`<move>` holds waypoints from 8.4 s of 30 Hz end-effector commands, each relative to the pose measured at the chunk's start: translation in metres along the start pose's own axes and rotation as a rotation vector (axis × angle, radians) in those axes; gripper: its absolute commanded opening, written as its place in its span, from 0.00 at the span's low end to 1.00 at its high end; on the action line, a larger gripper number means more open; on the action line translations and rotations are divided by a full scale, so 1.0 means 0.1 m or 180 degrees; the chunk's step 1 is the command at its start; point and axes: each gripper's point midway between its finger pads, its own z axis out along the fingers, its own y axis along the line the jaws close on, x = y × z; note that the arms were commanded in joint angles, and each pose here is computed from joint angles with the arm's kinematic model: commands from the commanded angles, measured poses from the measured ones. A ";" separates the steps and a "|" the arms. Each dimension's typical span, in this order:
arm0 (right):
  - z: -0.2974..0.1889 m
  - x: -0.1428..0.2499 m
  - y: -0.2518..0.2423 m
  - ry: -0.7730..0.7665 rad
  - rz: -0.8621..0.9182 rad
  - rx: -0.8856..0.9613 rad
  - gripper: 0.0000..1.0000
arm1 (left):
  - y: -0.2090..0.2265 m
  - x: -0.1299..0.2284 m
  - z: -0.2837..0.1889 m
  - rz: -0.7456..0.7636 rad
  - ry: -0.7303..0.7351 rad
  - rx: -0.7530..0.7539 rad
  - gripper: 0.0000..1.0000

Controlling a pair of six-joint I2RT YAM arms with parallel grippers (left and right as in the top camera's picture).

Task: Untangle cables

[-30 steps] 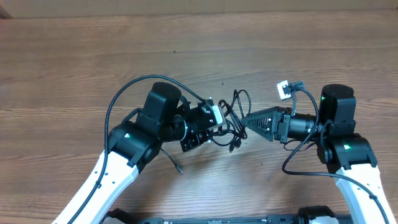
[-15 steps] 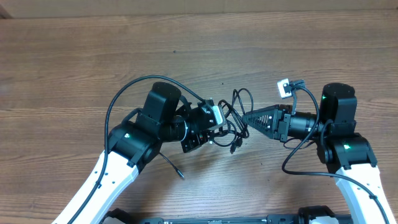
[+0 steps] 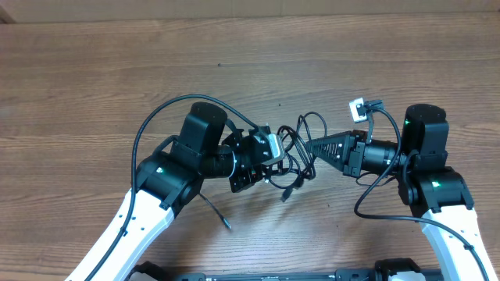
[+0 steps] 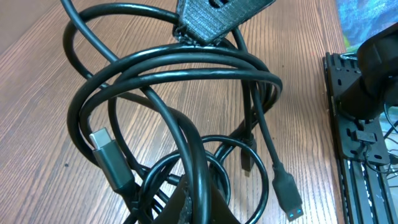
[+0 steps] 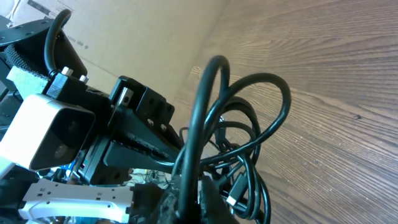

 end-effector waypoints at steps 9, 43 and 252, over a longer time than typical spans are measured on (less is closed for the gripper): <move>0.00 -0.07 0.05 -0.0033 -0.0092 0.0007 0.04 | 0.02 -0.02 -0.03 -0.0048 0.0051 -0.0043 0.04; -0.67 -0.63 -1.18 -0.1060 -0.0288 0.2700 0.04 | -0.86 -0.04 -0.23 -0.0729 -0.0129 0.1435 0.04; -0.11 -0.41 -0.49 -0.0588 0.0435 0.0816 0.04 | -0.19 -1.01 -0.65 0.0361 -0.1594 0.1012 0.04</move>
